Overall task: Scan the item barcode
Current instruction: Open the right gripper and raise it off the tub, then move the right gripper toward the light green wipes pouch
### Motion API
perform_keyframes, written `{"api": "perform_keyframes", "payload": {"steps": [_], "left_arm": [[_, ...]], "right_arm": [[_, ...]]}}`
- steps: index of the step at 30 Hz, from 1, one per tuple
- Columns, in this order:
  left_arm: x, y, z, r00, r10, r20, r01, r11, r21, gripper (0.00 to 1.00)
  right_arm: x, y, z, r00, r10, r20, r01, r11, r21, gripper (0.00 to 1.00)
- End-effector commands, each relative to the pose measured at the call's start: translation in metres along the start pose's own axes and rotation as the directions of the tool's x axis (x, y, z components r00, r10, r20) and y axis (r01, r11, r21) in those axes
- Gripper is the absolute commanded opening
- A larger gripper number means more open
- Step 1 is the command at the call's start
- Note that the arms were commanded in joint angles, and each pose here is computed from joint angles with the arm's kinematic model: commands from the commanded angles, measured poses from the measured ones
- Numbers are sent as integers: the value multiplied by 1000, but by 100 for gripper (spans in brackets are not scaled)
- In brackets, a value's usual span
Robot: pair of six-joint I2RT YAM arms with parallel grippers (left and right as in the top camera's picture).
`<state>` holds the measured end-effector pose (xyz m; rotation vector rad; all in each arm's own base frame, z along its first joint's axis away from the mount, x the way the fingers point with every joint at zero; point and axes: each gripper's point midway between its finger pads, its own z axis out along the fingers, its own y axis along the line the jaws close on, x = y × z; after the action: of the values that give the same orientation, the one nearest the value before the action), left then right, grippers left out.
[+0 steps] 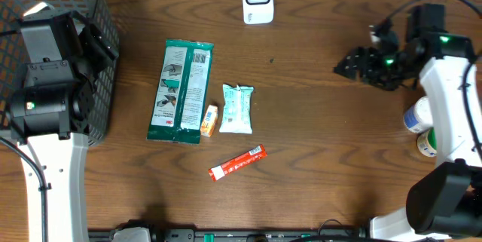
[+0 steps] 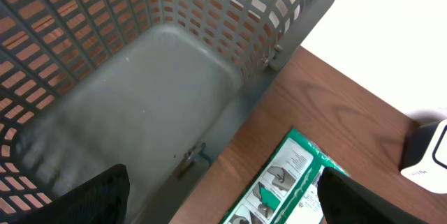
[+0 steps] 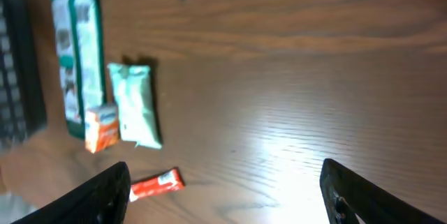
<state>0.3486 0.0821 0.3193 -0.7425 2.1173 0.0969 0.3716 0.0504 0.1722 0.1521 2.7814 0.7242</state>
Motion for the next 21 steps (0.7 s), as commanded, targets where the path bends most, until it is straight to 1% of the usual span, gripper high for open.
{"api": "perform_keyframes", "payload": {"steps": [1, 2, 3, 10, 15, 17, 21], "left_arm": [[-2, 2, -1, 1000, -1, 7, 1, 1000, -9, 84], [-2, 2, -1, 1000, -1, 7, 1, 1000, -9, 84], [-2, 2, -1, 1000, -1, 7, 1, 1000, -9, 84], [-2, 2, -1, 1000, -1, 7, 1, 1000, -9, 84], [-2, 2, -1, 1000, -1, 7, 1, 1000, -9, 84], [-2, 2, -1, 1000, -1, 7, 1, 1000, -9, 84], [-2, 2, -1, 1000, -1, 7, 1, 1000, -9, 84]], "right_arm": [[13, 33, 15, 994, -104, -42, 102, 993, -57, 90], [16, 39, 19, 991, -123, -50, 119, 991, -63, 98], [19, 45, 23, 988, -141, -60, 137, 988, -69, 99], [48, 102, 51, 944, -313, -107, 298, 945, -134, 99], [69, 146, 68, 899, -425, -105, 403, 897, -182, 99], [73, 156, 74, 897, -430, -100, 414, 898, -150, 99], [72, 158, 89, 927, -368, -67, 370, 929, 22, 99]]}}
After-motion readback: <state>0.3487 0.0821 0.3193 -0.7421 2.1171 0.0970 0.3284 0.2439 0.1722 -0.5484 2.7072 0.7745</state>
